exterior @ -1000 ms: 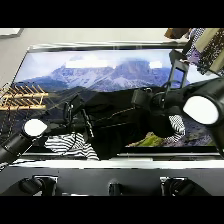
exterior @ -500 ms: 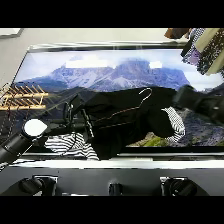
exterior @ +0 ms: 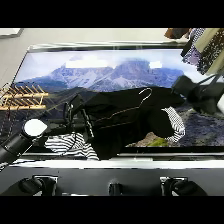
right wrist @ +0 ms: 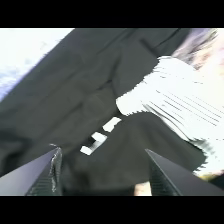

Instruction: Fold the clothes and pants, and hang the long-sleeved shirts on hangers.

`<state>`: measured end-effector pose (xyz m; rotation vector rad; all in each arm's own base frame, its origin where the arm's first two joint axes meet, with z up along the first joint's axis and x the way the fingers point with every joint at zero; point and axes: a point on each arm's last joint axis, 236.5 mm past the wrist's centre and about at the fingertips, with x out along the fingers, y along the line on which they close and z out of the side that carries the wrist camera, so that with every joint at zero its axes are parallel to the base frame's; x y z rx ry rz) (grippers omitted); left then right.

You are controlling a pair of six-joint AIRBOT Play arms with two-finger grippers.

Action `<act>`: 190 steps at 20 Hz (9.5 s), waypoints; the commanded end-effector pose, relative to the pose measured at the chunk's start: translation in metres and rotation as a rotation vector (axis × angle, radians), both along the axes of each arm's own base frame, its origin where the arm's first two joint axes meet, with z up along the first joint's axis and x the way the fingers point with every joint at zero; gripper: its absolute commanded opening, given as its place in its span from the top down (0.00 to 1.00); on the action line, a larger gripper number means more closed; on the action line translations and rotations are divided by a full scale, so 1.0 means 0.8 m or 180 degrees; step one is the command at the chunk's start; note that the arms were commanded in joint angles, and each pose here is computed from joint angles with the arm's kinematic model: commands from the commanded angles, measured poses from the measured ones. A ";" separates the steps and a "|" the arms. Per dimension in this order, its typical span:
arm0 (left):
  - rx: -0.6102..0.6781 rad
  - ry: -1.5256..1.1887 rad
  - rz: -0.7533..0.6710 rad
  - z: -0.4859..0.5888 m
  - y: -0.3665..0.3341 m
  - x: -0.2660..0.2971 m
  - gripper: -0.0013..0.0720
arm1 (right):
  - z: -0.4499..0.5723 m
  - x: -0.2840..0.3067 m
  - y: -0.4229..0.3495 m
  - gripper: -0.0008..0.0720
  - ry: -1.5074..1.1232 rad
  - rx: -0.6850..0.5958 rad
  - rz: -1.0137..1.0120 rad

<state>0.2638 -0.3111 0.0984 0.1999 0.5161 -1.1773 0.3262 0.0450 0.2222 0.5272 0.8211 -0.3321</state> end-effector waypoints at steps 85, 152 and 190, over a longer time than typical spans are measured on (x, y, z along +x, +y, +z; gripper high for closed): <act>0.0199 0.3128 0.3171 -0.084 -0.134 0.032 0.19 | -0.085 0.001 0.082 0.95 0.0240 -0.0850 0.4440; 0.0034 0.2661 0.2168 -0.014 0.007 0.171 0.95 | -0.104 -0.128 0.095 0.96 0.1248 -0.0817 0.4325; -0.0083 0.2025 0.1935 0.105 0.011 0.176 0.43 | -0.198 -0.057 0.183 0.96 0.1282 -0.0042 0.4845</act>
